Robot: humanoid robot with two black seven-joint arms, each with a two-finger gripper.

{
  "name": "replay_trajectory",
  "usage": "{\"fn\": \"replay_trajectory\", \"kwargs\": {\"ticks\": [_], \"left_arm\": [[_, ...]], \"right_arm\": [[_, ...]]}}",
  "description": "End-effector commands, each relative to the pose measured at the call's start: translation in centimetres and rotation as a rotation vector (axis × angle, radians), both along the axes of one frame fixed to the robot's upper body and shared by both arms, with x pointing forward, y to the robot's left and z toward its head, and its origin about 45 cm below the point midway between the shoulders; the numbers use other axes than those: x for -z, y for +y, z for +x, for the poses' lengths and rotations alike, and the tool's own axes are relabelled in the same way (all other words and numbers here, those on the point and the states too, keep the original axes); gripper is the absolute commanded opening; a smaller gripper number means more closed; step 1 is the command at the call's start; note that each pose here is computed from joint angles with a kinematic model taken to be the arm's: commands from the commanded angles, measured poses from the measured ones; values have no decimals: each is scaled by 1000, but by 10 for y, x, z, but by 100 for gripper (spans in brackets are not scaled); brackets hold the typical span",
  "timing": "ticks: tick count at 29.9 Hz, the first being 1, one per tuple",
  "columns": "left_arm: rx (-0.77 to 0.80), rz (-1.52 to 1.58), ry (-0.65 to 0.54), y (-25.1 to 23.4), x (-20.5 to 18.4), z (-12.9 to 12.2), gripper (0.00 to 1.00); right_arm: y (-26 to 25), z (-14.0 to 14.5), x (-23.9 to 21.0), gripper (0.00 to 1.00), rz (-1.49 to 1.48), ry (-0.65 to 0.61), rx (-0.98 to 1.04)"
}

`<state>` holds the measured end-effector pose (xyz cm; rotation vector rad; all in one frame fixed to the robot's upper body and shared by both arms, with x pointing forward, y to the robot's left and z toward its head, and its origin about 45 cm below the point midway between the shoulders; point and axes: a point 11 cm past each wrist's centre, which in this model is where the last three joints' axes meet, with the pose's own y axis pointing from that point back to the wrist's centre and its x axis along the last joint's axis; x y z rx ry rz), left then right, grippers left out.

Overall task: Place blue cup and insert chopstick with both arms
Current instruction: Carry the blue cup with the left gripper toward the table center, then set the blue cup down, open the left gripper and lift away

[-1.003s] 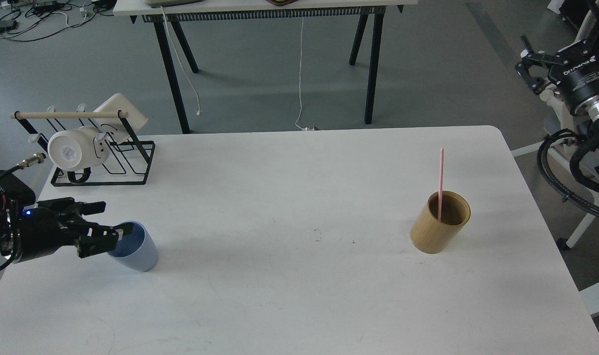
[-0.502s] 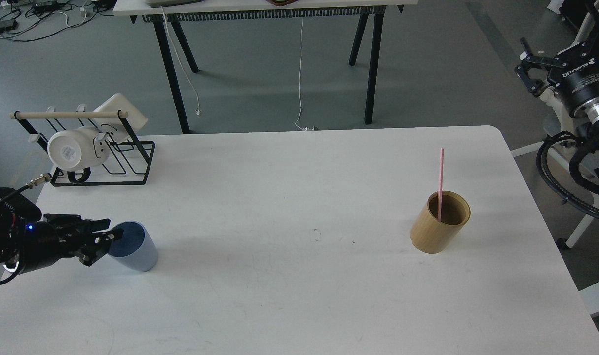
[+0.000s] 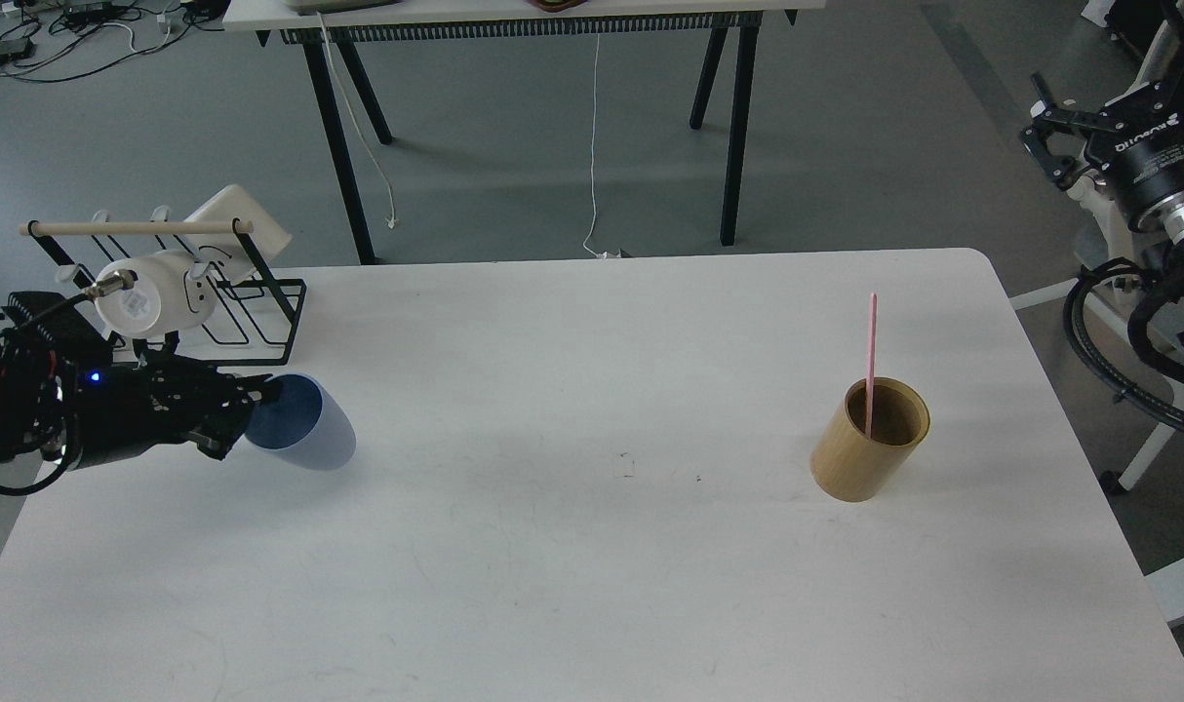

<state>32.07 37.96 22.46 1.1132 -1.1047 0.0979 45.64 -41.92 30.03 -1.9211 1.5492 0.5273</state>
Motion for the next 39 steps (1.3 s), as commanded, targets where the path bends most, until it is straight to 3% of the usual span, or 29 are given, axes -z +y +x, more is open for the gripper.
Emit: {"fn": "replay_trajectory", "kwargs": {"ticks": [1,5,9,12,15,23,30,39], "left_arm": [[96,1,47,-48,-29,9,5],[228,-35,83,-130,-33,19,5],[333,-80,2,-206,-34,25,5],[346,-31,-66,-239,-20,28,6],[389,-42,0,-275,10,17,7],[402,-32,83,-287,43,4,7],[342,-11,127,-275,65,8,8],[335,-18,154,-279,76,2,16]], "right_arm": [[-2,1,-5,100,-5,-9,2],[-11,-1,-14,100,-19,-22,17],[-23,-3,-21,100,-39,-28,35],[-32,-6,-27,100,-55,-32,50],[-35,-7,-29,100,-64,-32,54],[-45,-11,-34,100,-77,-37,72],[-45,-11,-31,100,-73,-32,72],[-44,-11,-31,100,-72,-34,70]]}}
